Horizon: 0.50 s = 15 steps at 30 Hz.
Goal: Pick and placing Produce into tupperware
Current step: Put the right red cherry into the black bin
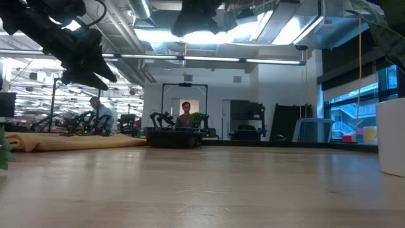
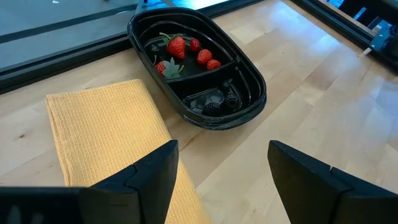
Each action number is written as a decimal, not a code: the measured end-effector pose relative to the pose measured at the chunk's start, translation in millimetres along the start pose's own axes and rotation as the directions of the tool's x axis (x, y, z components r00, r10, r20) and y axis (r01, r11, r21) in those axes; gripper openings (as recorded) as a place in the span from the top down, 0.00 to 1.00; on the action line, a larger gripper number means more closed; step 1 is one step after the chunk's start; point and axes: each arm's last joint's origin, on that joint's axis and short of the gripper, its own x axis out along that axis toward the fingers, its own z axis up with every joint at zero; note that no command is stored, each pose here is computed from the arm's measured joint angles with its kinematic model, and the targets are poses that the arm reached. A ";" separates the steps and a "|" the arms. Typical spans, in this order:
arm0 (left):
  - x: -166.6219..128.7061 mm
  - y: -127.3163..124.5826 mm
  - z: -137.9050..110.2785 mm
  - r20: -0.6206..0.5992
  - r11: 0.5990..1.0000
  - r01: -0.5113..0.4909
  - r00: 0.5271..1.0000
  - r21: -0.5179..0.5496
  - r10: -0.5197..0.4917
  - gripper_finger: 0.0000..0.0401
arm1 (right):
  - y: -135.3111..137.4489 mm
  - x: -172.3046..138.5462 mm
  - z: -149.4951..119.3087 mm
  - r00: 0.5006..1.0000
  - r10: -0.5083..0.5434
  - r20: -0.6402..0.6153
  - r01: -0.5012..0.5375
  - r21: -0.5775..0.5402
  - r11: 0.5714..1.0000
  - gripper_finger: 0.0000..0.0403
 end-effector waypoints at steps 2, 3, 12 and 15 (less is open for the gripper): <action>0.1 0.0 0.1 0.000 1.000 0.000 1.000 0.000 0.000 0.40 | -24.3 -0.5 6.3 0.999 -0.036 0.017 0.035 0.039 0.999 0.82; 0.1 0.0 0.1 0.000 1.000 0.000 1.000 0.001 0.000 0.40 | -36.4 -0.2 7.9 0.999 -0.047 0.019 0.045 0.057 0.997 0.82; 0.0 -0.4 0.9 0.010 0.998 0.003 1.000 0.068 -0.004 0.40 | -118.0 18.8 2.9 0.992 -0.126 -0.031 0.130 0.175 0.976 0.82; 0.0 0.0 1.1 0.016 0.996 -0.010 1.000 0.089 0.009 0.40 | -134.5 34.8 -4.5 0.991 -0.119 -0.065 0.130 0.198 0.971 0.82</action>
